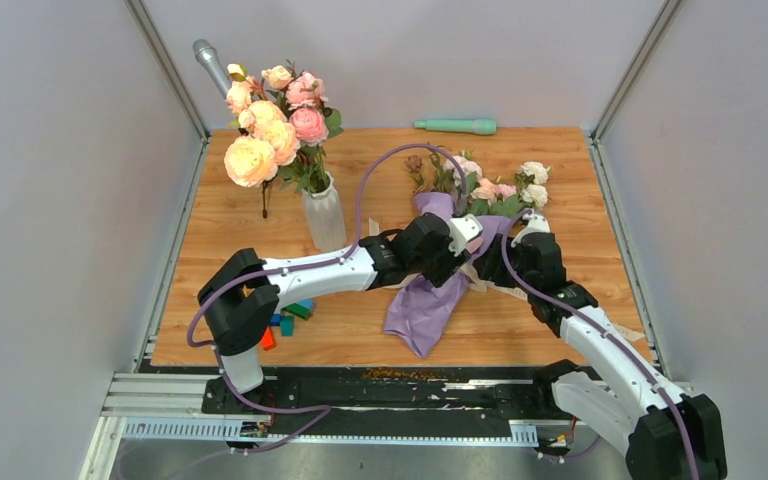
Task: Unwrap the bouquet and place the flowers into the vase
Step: Untie the ribbon from the wrapping paper.
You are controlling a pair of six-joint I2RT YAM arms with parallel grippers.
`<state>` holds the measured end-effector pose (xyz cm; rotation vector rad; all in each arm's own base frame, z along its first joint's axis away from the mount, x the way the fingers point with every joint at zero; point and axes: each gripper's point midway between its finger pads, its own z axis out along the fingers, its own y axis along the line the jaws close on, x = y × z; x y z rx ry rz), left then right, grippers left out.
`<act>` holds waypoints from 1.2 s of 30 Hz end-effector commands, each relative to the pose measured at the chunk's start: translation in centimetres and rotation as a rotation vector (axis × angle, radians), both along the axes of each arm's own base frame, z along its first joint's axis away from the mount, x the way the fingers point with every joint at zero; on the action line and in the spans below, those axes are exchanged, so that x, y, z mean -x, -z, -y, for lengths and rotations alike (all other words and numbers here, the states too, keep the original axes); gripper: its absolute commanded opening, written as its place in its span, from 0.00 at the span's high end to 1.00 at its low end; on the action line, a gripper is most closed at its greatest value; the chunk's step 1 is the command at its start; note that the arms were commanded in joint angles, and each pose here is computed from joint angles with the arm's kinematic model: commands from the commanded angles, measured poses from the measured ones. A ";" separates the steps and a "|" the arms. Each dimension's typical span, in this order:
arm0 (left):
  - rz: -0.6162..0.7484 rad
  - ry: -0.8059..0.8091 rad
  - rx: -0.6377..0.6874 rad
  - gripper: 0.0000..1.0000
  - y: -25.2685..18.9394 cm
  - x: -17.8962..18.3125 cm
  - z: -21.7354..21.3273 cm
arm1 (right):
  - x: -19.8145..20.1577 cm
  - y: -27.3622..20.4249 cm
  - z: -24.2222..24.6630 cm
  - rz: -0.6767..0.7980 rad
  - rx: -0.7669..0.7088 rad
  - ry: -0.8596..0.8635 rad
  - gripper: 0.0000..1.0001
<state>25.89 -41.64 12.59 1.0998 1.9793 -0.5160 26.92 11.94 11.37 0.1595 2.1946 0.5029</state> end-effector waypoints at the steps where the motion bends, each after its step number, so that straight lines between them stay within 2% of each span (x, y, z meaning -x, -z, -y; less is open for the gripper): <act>1: 0.086 -0.003 0.035 0.42 -1.4 -1.8 1.2 | -0.2 -0.8 -0.2 0.035 -0.048 -0.012 0.51; 6: 0.085 0.018 -0.001 0.42 0.1 -1.9 1.5 | 0.1 -0.1 0.2 0.016 -0.062 0.001 0.51; 11: 0.070 0.027 -0.010 0.47 0.7 -1.8 1.8 | 0.0 -0.1 0.2 0.012 -0.063 -0.002 0.49; 12: 0.069 0.027 -0.010 0.49 0.8 -1.8 1.8 | 0.0 -0.1 0.2 0.011 -0.062 -0.004 0.49; 16: 0.071 0.017 -0.008 0.69 0.8 -1.8 1.7 | -0.1 0.0 0.1 0.006 -0.062 -0.011 0.48; 20: 0.080 0.003 0.003 0.79 0.1 -1.8 1.3 | -0.3 -0.4 -0.6 0.018 -0.056 -0.069 0.48; 27: 0.092 -0.005 0.023 0.86 -0.7 -1.6 0.8 | -1.5 -2.4 -1.9 0.064 -0.050 -0.167 0.46; 31: 0.094 -0.023 0.027 0.96 -0.8 -1.6 0.3 | -2.2 -2.9 -2.4 0.061 -0.053 -0.181 0.46; 36: 0.095 -0.055 0.038 0.99 -1.3 -1.5 -0.4 | -2.5 -3.2 -3.4 0.066 -0.077 -0.233 0.44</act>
